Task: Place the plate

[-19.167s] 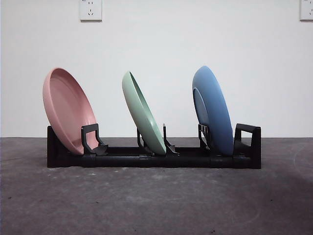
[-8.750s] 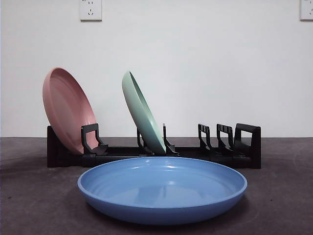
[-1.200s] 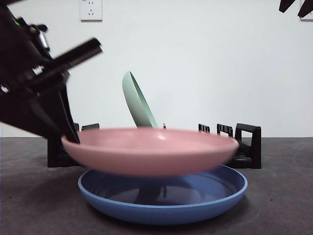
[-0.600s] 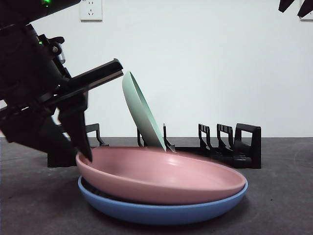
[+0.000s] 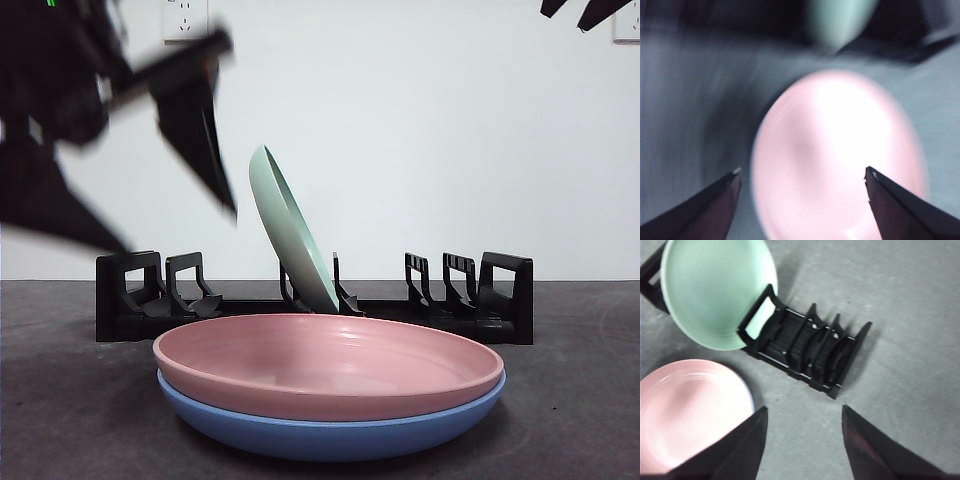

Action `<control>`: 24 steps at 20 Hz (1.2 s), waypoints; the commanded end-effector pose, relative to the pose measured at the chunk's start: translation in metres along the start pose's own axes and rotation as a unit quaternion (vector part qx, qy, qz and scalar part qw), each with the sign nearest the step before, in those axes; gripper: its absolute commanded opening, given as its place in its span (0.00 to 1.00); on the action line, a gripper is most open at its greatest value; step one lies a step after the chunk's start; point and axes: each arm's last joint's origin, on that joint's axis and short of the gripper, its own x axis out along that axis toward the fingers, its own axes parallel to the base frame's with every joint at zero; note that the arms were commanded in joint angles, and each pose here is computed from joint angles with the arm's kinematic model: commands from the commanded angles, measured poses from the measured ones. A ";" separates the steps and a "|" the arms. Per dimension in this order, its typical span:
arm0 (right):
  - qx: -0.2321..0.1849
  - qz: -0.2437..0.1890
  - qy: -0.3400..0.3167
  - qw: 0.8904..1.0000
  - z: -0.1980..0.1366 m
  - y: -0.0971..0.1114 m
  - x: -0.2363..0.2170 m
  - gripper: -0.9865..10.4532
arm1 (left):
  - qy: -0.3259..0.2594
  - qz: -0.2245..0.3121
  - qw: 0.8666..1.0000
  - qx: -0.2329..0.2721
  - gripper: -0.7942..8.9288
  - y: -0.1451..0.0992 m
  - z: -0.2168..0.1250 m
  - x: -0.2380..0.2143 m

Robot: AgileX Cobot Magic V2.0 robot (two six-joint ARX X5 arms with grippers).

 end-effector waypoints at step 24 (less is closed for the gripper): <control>0.093 0.234 0.038 0.967 0.098 0.082 0.148 0.29 | -0.193 0.203 0.928 0.245 0.43 0.055 0.037 -0.146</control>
